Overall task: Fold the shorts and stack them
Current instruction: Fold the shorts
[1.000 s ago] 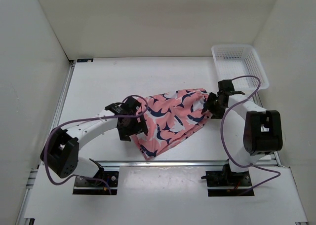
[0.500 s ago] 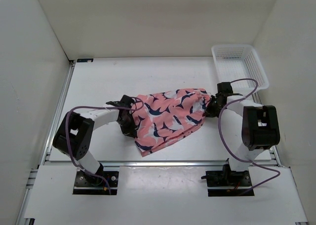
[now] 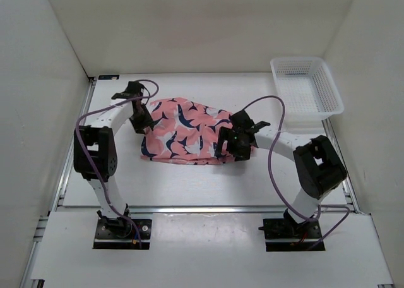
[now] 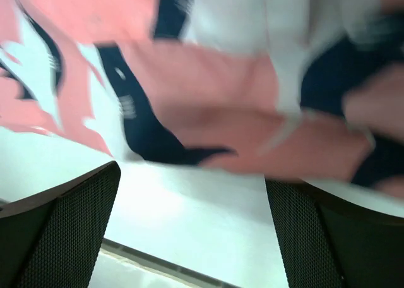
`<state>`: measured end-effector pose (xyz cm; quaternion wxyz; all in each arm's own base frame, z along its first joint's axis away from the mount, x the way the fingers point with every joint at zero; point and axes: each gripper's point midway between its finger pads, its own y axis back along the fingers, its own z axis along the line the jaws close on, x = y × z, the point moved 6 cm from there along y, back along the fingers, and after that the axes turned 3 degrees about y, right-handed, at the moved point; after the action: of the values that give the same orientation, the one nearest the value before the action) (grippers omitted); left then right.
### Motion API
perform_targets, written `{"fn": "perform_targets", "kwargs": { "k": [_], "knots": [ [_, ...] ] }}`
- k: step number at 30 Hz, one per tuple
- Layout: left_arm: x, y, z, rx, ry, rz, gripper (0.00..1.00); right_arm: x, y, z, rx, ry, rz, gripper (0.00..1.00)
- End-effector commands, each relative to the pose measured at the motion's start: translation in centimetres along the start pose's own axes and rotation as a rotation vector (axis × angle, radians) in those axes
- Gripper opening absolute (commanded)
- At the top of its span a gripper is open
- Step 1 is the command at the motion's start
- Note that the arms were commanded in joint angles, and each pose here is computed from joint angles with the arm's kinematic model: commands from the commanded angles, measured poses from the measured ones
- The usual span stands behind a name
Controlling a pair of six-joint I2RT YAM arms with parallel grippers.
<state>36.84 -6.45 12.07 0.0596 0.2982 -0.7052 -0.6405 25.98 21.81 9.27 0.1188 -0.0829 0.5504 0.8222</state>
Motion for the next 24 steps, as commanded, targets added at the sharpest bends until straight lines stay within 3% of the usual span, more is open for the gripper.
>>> {"fn": "perform_targets", "kwargs": {
  "k": [1,2,4,11,18,24],
  "knots": [
    [-2.2,2.5,1.7,-0.034,-0.015,-0.055,0.58,0.3,3.9,-2.2,0.168,-0.033,-0.085,1.0],
    [-3.0,3.1,2.1,-0.023,-0.007,-0.071,0.65,0.5,4.6,-3.0,0.185,-0.028,-0.098,1.0],
    [-3.3,3.7,2.9,-0.032,-0.002,-0.071,0.67,0.3,7.4,-3.9,0.198,-0.003,-0.154,1.0],
    [-4.3,6.0,4.1,-0.011,0.022,-0.12,0.67,-3.9,10.7,-8.1,0.204,-0.08,-0.281,0.88],
    [-4.2,6.4,3.9,0.012,0.021,-0.117,0.66,-9.5,6.3,-9.6,0.098,-0.116,-0.224,0.78],
    [-3.7,5.3,4.2,-0.007,0.021,-0.084,0.66,-10.0,2.2,-9.4,-0.034,-0.094,-0.137,0.66]
  ]
}}
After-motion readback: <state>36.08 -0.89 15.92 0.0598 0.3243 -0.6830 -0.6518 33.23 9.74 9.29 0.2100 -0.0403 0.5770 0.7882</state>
